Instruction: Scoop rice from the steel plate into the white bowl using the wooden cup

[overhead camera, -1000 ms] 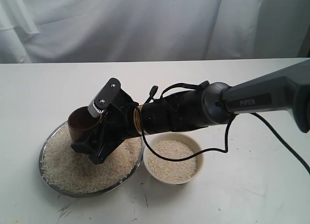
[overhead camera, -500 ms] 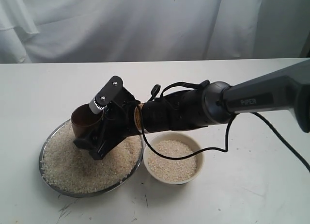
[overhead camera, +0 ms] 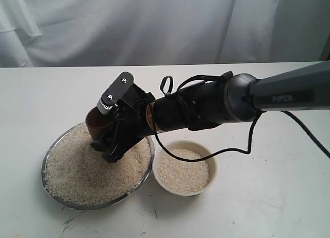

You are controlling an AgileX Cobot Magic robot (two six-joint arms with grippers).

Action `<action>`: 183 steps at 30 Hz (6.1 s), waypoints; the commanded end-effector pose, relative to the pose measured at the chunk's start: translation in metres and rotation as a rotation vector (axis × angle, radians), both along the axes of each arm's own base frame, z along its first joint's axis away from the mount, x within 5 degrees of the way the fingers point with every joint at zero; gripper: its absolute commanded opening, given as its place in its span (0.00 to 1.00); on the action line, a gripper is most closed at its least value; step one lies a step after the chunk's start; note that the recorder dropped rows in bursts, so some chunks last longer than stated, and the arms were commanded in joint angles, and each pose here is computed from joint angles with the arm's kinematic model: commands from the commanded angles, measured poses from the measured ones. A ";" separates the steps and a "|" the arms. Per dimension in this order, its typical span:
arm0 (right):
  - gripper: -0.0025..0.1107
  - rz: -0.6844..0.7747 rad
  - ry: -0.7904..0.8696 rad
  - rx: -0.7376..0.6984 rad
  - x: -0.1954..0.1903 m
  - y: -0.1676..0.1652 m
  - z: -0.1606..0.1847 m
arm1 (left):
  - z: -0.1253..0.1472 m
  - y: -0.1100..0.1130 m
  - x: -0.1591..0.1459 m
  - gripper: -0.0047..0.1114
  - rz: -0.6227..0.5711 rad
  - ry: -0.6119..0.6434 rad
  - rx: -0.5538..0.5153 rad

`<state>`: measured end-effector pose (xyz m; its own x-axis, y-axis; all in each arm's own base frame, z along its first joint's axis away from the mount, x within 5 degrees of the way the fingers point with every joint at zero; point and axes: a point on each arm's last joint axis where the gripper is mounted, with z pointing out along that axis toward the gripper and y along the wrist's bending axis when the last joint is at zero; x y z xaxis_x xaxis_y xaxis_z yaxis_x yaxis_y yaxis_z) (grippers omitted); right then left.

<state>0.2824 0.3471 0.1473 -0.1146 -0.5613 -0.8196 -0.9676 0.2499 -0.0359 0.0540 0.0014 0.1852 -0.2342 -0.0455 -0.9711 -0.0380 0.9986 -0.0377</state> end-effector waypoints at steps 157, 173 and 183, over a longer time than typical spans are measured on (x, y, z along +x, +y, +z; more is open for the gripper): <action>0.61 -0.037 -0.081 -0.438 -0.029 0.040 0.042 | -0.001 0.000 0.000 0.04 0.002 -0.006 -0.001; 0.71 -0.082 -0.041 -0.416 -0.029 0.043 0.034 | -0.001 0.000 0.000 0.04 0.002 -0.006 -0.001; 0.71 -0.080 -0.068 -0.400 -0.028 0.044 0.035 | -0.001 0.000 0.000 0.04 0.002 -0.006 -0.001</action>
